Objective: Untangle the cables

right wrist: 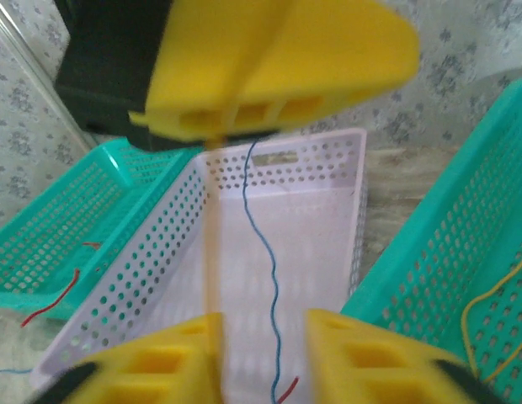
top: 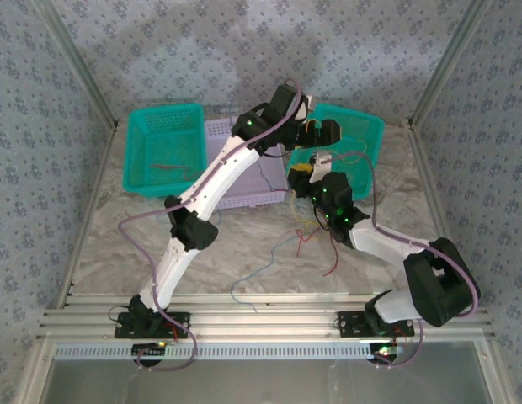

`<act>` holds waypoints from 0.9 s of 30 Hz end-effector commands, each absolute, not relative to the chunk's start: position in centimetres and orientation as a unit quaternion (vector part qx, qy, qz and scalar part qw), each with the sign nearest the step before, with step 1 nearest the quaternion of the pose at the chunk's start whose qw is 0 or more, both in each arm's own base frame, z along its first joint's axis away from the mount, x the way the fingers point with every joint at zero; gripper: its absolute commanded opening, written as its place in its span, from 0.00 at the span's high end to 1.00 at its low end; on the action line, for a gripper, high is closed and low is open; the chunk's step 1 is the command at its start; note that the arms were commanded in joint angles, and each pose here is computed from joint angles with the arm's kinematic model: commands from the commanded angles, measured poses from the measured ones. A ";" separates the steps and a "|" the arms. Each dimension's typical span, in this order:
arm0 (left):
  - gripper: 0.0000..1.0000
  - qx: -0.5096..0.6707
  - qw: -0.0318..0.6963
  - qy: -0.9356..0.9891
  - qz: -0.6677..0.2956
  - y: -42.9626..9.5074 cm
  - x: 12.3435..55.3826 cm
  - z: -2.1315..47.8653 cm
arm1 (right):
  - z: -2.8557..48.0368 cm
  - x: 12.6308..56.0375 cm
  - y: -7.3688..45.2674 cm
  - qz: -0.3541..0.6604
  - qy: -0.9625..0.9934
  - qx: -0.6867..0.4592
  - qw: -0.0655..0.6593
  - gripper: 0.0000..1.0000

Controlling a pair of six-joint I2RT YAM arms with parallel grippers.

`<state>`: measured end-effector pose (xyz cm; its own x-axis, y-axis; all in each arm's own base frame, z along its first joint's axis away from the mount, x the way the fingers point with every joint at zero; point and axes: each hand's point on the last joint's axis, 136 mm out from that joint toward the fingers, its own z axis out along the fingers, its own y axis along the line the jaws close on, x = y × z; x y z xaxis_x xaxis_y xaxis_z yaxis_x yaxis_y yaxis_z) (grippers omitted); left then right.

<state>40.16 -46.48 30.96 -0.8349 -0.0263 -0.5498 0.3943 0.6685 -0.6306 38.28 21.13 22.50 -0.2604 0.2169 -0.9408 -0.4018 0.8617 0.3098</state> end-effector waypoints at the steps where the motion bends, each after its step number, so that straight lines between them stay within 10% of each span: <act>1: 0.00 0.114 0.272 0.865 -0.406 -45.6 38.7 33.8 | 26.9 39.3 19.2 0.234 0.710 -0.034 0.663 0.87; 17: 0.00 0.155 0.244 0.891 -0.350 -41.7 36.8 32.7 | 26.2 39.8 3.5 0.083 0.719 0.202 0.660 0.99; 27: 0.00 0.168 0.234 0.905 -0.312 -38.8 34.9 32.6 | 24.5 45.9 2.4 0.075 0.774 0.215 0.590 1.00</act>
